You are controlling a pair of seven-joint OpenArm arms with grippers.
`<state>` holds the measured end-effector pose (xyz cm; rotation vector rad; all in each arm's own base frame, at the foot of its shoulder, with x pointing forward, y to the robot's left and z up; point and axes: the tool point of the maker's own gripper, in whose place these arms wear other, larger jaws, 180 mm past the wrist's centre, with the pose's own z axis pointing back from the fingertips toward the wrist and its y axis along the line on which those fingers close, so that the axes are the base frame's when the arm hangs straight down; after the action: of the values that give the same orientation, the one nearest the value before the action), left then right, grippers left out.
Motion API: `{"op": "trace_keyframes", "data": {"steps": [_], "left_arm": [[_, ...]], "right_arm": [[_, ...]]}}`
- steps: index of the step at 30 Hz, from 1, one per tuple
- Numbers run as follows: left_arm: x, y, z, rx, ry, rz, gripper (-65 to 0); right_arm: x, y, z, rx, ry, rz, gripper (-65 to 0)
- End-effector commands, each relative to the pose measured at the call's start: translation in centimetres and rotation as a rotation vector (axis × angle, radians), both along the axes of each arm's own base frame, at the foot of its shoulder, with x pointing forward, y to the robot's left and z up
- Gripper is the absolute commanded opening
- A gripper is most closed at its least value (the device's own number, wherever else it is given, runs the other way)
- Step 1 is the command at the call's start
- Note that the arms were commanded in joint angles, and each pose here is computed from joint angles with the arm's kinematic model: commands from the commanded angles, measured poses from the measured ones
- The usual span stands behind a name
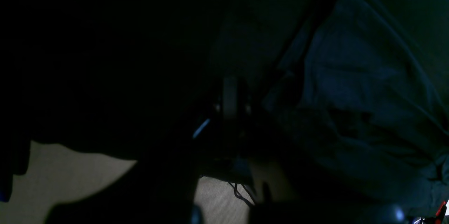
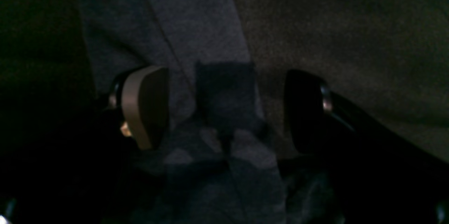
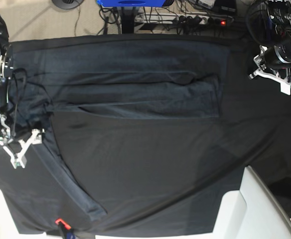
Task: Fold the T-shirt properly
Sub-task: 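Grasp the loose fabric beside the right gripper and fold it inward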
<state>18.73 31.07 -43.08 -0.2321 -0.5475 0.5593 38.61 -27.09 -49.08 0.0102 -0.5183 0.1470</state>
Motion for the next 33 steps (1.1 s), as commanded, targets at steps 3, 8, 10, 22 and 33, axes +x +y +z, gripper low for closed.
{"op": "trace_keyframes", "data": {"steps": [3,8,10,22,33], "left_arm": [[0.8,0.6,1.1,0.020,-0.035,-0.008,-65.0],[0.6,0.6,0.9,0.017,-0.030,-0.006,-65.0],[0.6,0.6,0.9,0.017,-0.029,-0.005,-65.0],[0.9,0.4,0.9,0.014,-0.032,-0.010,-65.0],[0.9,0.4,0.8,0.012,-0.031,-0.012,-65.0]], "right_arm": [[1.2,-0.5,1.1,-0.002,-0.037,-0.004,-27.5],[1.3,-0.4,1.3,-0.002,-0.043,-0.002,-41.4],[1.3,-0.4,1.3,-0.002,-0.043,-0.002,-52.7],[0.1,-0.6,2.6,-0.088,-0.061,0.057,-65.0],[-5.5,5.1,6.6,-0.189,-0.124,0.203,-65.0]]}}
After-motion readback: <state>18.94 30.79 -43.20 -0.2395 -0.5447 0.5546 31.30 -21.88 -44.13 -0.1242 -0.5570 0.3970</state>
